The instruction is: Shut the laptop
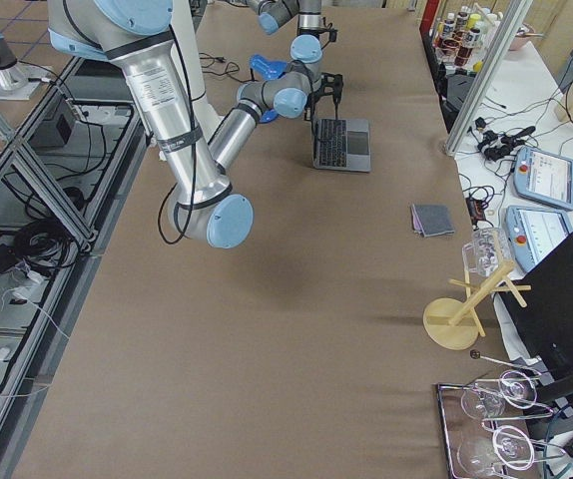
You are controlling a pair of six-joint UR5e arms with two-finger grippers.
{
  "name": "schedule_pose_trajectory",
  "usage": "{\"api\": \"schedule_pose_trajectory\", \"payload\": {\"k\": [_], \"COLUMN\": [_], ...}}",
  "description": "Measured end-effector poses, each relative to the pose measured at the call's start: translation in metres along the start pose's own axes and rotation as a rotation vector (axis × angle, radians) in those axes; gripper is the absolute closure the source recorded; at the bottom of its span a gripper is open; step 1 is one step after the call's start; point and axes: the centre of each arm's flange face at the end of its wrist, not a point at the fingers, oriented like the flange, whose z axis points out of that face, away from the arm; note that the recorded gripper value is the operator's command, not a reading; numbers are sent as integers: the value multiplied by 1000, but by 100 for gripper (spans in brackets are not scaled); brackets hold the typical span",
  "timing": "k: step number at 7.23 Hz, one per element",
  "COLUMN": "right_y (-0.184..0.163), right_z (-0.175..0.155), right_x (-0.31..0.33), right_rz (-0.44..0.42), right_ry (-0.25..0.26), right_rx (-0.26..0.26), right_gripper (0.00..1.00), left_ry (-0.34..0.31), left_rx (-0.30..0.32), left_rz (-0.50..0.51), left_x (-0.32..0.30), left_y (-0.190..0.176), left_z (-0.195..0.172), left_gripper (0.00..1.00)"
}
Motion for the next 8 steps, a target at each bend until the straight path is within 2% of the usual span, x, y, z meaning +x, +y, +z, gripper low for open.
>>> {"api": "schedule_pose_trajectory", "payload": {"k": [4, 8], "right_y": [-14, -18], "right_z": [-1, -11], "right_x": [1, -6], "right_rz": [14, 13], "right_ry": [3, -16], "right_rx": [16, 20], "right_gripper": [100, 100], "left_ry": [-32, -49], "left_rx": [73, 91], "left_rz": [7, 7], "left_x": [4, 1], "left_y": [-21, -35], "left_z": [9, 13], "left_gripper": [100, 100]}}
